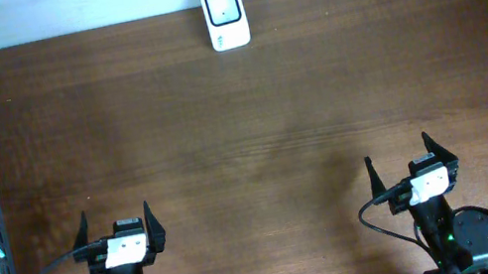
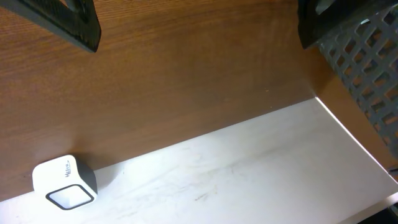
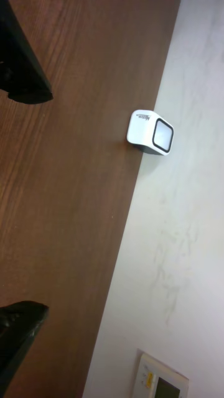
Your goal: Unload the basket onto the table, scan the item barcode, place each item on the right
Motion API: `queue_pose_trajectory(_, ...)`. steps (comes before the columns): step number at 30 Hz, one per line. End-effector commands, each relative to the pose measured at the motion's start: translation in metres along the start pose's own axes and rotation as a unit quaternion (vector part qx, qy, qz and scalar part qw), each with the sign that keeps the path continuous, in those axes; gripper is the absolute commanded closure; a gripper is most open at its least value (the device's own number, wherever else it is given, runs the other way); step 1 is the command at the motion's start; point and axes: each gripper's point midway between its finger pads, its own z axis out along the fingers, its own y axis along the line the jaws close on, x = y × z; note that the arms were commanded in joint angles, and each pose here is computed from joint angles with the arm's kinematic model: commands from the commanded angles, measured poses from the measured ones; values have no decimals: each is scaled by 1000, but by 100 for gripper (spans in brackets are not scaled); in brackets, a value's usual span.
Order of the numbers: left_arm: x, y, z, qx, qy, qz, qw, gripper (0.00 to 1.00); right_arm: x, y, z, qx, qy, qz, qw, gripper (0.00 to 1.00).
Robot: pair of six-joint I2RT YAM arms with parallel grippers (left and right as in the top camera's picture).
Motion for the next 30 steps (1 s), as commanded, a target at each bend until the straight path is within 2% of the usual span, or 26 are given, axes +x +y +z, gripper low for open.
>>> queue_pose_trajectory(1,1,-3,0,6,-1,6,1000,1,1,3,0,-8,0,3,1000,2)
queue_pose_trajectory(23,1,-3,0,6,-2,6,1000,1,1,3,0,-8,0,3,1000,2)
queue_pose_trajectory(24,-2,-6,0,15,-10,5,1000,1,1,3,0,-8,0,3,1000,2)
queue_pose_trajectory(27,-23,-35,-5,103,-63,6,993,1,1,3,0,-8,0,3,1000,2)
queue_pose_trajectory(30,-24,-39,-6,117,-62,-32,991,1,1,3,0,-8,0,3,1000,2)
